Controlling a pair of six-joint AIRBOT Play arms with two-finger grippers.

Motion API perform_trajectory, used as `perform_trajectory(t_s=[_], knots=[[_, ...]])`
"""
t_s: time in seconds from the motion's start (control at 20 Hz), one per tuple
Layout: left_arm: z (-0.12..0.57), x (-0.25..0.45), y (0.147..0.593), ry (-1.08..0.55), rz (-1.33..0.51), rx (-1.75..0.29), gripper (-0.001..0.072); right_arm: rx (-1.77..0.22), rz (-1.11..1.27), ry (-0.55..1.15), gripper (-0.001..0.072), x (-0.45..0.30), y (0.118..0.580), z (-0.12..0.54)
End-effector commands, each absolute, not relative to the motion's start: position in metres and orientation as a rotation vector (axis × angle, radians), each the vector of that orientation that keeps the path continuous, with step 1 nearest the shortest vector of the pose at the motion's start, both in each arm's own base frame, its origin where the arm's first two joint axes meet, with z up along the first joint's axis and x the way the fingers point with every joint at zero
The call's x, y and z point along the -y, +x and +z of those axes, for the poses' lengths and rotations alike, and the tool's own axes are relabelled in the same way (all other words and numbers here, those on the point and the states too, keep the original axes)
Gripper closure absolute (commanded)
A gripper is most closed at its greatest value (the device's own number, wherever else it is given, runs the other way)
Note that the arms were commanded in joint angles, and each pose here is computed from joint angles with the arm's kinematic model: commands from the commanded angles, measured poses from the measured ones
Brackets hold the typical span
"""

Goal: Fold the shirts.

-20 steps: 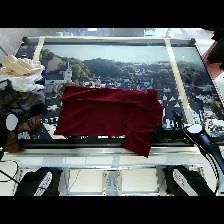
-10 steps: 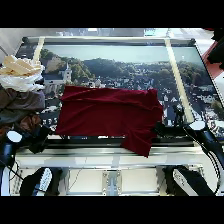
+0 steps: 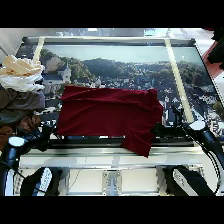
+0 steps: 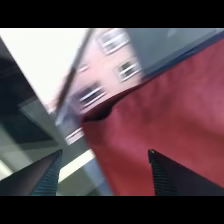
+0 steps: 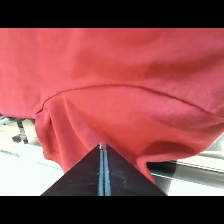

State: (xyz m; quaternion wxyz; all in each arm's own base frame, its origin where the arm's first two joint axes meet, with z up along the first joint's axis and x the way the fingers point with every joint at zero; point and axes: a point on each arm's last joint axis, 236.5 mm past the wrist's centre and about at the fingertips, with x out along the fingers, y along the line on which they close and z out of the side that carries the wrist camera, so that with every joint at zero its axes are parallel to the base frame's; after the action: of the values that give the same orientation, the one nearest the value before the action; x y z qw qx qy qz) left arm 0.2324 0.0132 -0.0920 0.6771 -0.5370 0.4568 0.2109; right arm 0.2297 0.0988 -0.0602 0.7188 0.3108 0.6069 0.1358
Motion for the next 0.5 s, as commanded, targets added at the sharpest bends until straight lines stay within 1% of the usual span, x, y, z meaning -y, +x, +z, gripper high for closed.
perform_trajectory(t_s=[0.0,0.1,0.15,0.2,0.45], knots=[[-0.084,-0.022,0.25,-1.256,0.48,-0.919,0.0212,-1.348,0.307,0.688,0.0688,-0.1,0.228,-0.06],[-0.084,-0.019,0.254,-1.277,0.459,-0.919,0.0266,-1.349,0.308,0.688,0.0688,-0.1,0.228,-0.06],[-0.085,-0.014,0.255,-1.292,0.442,-0.931,0.031,-1.349,0.307,0.688,0.0687,-0.1,0.228,-0.06],[-0.086,-0.01,0.256,-1.3,0.427,-0.945,0.0378,-1.348,0.307,0.688,0.0688,-0.1,0.228,-0.06],[-0.088,0.001,0.251,-1.291,0.388,-0.999,0.038,-1.352,0.31,0.688,0.0687,-0.101,0.227,-0.059]])
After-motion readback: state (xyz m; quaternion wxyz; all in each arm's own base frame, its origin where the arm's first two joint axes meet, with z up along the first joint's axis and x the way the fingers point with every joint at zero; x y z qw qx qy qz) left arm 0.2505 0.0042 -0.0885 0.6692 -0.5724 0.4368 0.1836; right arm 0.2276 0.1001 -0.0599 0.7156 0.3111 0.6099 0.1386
